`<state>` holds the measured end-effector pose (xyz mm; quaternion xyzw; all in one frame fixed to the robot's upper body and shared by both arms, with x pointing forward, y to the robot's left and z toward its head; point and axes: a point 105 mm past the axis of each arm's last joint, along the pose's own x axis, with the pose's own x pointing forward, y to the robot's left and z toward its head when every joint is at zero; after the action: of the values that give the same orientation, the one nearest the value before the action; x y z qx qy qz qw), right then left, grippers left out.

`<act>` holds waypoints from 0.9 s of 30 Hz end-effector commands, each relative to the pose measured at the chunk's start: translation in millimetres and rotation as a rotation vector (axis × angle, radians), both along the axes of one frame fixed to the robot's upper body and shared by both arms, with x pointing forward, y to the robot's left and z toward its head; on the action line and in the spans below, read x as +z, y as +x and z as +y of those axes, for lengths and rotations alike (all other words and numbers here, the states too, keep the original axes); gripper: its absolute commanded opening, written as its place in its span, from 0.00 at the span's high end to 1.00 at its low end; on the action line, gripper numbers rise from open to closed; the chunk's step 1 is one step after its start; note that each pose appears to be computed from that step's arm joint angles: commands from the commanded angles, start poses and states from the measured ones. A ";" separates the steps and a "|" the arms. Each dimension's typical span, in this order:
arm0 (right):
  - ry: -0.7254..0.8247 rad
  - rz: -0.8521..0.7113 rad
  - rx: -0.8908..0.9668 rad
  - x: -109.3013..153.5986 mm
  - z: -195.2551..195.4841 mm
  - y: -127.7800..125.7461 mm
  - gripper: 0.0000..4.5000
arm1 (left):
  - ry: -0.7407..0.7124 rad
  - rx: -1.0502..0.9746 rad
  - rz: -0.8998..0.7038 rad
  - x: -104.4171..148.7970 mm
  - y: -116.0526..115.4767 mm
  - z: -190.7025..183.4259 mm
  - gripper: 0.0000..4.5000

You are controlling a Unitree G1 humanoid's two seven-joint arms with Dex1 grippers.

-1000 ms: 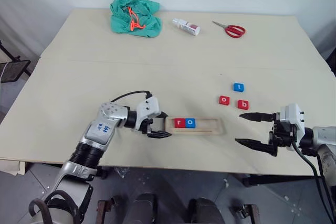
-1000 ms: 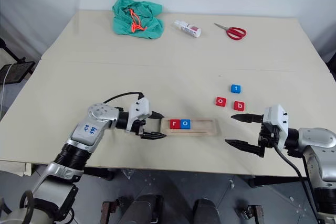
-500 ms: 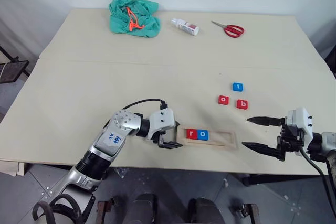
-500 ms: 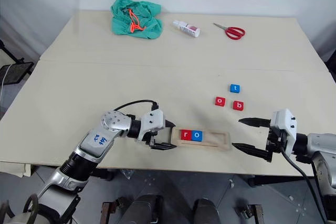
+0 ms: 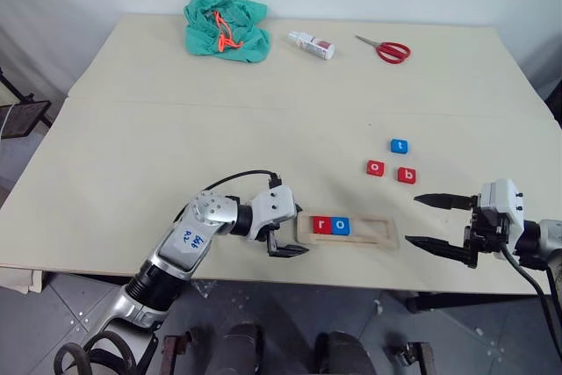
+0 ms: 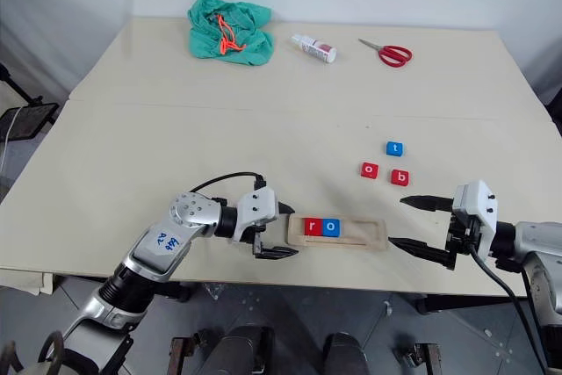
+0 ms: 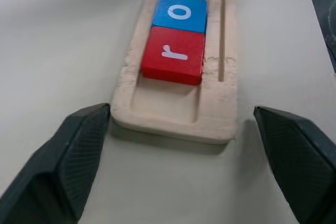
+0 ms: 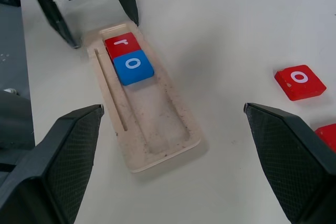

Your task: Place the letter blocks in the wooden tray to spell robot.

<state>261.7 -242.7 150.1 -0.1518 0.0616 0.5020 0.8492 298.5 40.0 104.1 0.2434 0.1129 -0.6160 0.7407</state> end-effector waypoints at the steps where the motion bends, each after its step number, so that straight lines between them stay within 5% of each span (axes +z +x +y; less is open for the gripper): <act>1: -0.016 -0.058 0.000 16.0 -2.4 1.1 0.00 | -0.038 -0.012 -0.057 15.8 -0.9 0.8 0.00; 10: -0.024 -0.070 -0.137 21.0 -9.7 14.5 0.00 | -0.138 -0.027 0.002 49.7 -10.8 24.4 0.00; 17: 0.103 -0.121 -0.492 17.9 -15.2 43.0 0.00 | -0.238 -0.115 -0.114 59.0 5.7 55.0 0.00; 27: 0.257 -0.128 -0.701 0.3 6.5 15.7 0.00 | -0.357 -0.257 -0.201 54.7 -2.3 65.7 0.00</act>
<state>281.9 -232.1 131.6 -0.0405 0.0258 0.1973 0.9792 301.4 101.9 155.2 0.1849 -0.0840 -0.6829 0.7017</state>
